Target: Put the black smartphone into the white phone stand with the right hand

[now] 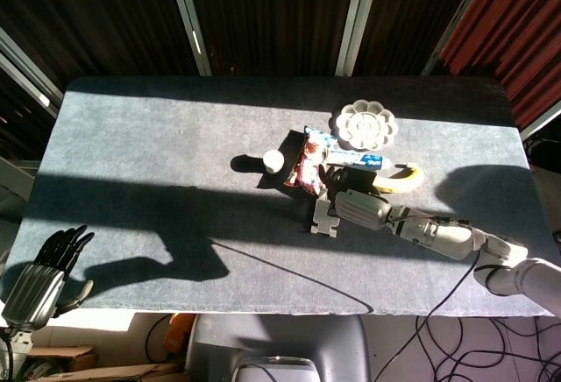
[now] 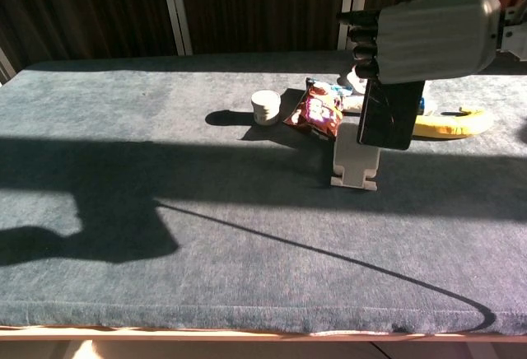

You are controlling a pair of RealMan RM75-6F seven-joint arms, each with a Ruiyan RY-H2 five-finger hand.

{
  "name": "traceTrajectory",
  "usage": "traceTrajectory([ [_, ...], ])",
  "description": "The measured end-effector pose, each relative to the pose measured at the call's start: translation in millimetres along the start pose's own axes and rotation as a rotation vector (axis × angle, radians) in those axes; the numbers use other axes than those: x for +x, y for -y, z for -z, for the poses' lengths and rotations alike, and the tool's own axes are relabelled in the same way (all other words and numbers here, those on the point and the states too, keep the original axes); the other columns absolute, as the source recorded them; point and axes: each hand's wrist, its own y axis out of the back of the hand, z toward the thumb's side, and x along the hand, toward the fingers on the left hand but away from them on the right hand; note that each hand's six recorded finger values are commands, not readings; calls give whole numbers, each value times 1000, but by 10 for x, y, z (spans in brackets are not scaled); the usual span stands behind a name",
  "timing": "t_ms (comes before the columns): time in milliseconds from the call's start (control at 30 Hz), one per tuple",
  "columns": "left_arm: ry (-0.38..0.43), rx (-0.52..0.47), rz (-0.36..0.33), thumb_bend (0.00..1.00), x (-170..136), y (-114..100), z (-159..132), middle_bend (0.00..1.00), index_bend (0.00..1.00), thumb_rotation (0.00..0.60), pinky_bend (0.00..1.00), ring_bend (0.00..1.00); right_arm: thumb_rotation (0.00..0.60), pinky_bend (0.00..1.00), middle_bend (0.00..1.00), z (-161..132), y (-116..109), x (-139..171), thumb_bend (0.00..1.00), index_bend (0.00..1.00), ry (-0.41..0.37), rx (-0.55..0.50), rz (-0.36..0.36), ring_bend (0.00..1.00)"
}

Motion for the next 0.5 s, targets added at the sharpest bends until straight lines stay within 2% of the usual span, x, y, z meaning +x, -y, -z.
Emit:
traceTrajectory([
  [300, 17, -1, 6, 378, -22, 3, -20, 0, 0, 600, 72, 0, 600, 271, 693, -35, -97, -222, 185, 967, 10, -12, -44, 360],
  [500, 22, 1, 11, 377, -26, 14, -30, 0, 0, 600, 72, 0, 600, 271, 693, -115, -187, -357, 184, 967, 12, -28, -39, 362],
])
